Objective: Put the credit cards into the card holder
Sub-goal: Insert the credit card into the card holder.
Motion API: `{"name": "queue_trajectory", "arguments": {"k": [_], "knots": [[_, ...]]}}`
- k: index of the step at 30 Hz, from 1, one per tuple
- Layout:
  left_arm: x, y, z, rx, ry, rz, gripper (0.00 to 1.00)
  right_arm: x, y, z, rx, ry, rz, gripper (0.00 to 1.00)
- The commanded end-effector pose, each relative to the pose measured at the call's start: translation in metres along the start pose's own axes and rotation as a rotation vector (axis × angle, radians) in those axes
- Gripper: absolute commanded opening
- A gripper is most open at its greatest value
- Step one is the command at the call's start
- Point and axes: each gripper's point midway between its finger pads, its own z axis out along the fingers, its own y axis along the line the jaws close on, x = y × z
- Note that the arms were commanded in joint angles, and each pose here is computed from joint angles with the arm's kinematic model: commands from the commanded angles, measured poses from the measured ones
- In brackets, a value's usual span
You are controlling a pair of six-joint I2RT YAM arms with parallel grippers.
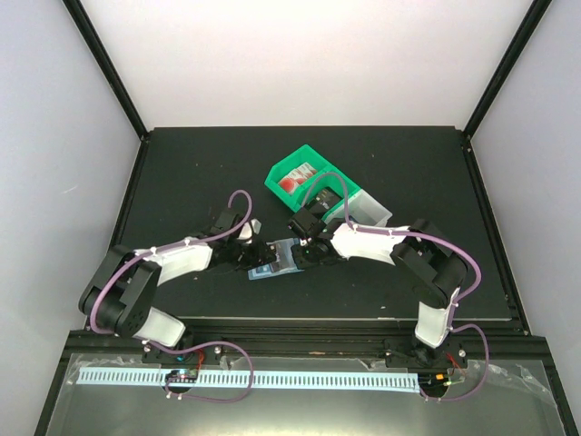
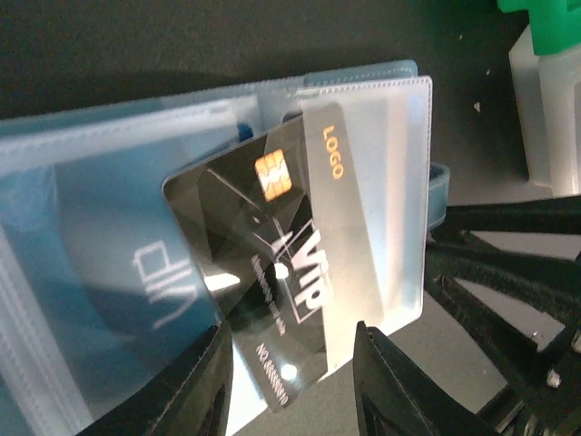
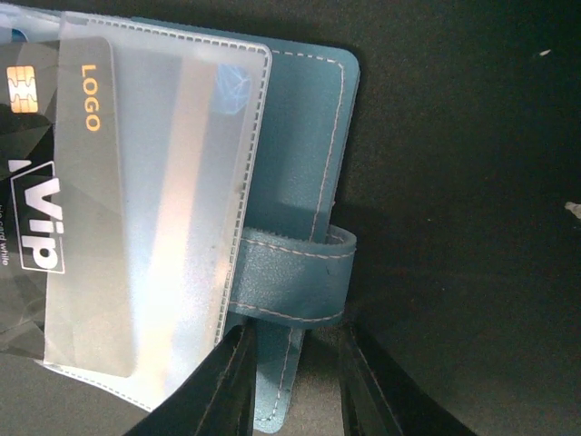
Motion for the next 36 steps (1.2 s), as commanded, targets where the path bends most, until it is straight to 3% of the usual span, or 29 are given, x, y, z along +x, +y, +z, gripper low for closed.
{"name": "queue_trajectory", "arguments": {"k": [1,7,21,32,36], "knots": [[-0.01,-0.001,0.006,-0.041,0.022,0.034,0.4,-0.001,0.002,0.005,-0.001,0.003,-0.002,0.28],[-0.013,-0.002,0.011,-0.039,0.03,0.044,0.43,-0.002,0.002,0.005,0.001,-0.003,-0.002,0.28],[-0.011,-0.035,0.023,0.178,0.079,0.059,0.42,-0.009,0.002,0.001,-0.003,-0.039,0.006,0.28],[-0.02,-0.041,-0.012,0.118,-0.036,0.119,0.44,-0.028,-0.015,-0.04,0.099,-0.165,0.026,0.31],[-0.023,-0.035,-0.022,0.059,-0.077,0.122,0.45,-0.034,-0.004,-0.052,0.053,-0.18,-0.009,0.34]]}}
